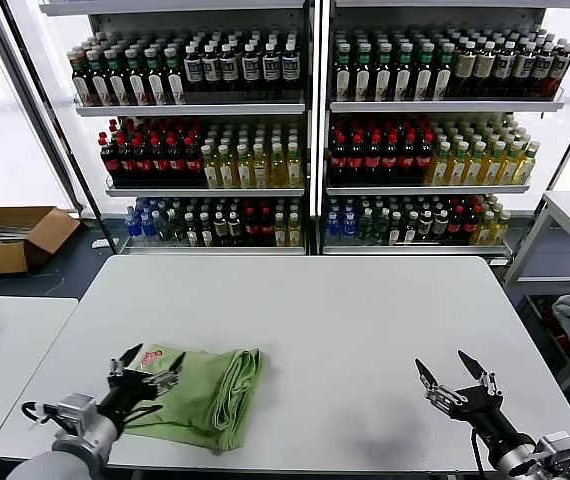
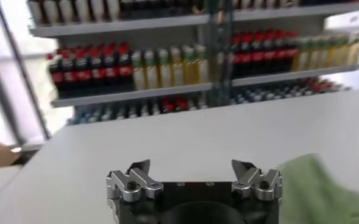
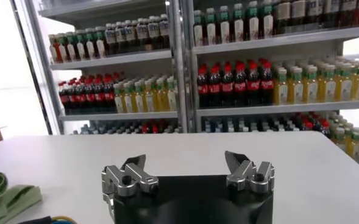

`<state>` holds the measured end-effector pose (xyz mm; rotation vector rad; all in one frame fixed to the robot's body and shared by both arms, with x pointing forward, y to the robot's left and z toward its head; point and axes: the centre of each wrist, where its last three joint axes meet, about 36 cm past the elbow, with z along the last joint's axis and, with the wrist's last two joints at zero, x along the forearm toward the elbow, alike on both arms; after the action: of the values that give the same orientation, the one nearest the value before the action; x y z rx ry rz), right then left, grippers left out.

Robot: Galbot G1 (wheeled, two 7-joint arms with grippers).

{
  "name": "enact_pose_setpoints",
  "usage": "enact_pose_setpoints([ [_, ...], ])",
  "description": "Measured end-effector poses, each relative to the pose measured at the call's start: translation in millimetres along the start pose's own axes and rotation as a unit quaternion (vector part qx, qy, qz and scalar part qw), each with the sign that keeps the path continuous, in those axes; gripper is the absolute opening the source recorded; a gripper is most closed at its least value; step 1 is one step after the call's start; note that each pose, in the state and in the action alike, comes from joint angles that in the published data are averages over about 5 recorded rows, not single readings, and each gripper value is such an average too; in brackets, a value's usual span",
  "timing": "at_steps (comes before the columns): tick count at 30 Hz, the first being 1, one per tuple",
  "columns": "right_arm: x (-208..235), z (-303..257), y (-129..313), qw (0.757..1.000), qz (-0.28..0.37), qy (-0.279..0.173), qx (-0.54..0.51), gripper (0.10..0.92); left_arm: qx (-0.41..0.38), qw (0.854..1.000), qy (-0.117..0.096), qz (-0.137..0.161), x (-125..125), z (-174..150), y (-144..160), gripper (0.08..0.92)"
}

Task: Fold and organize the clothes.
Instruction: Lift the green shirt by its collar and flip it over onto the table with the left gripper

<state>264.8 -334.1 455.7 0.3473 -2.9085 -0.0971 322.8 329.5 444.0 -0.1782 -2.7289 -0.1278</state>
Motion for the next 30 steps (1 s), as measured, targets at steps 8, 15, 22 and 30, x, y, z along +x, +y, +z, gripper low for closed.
enact_pose_setpoints([
  [8,-0.2,-2.5,1.9,1.0,-0.002,0.0,0.005,0.823,0.025,0.998,0.039,-0.046,-16.7,15.7,26.7,0.823],
  [15,-0.8,-5.4,4.1,1.0,-0.005,-0.003,0.009,0.823,0.047,0.995,0.065,-0.054,-23.2,28.5,23.2,0.823],
  [22,-0.3,-9.0,2.7,1.0,-0.004,-0.007,0.012,0.823,0.062,0.993,0.082,-0.053,-28.5,40.2,17.0,0.802],
  [30,-0.8,-9.4,3.0,1.0,-0.005,-0.009,0.011,0.823,0.074,0.993,0.085,-0.042,-27.7,47.5,5.1,0.575],
])
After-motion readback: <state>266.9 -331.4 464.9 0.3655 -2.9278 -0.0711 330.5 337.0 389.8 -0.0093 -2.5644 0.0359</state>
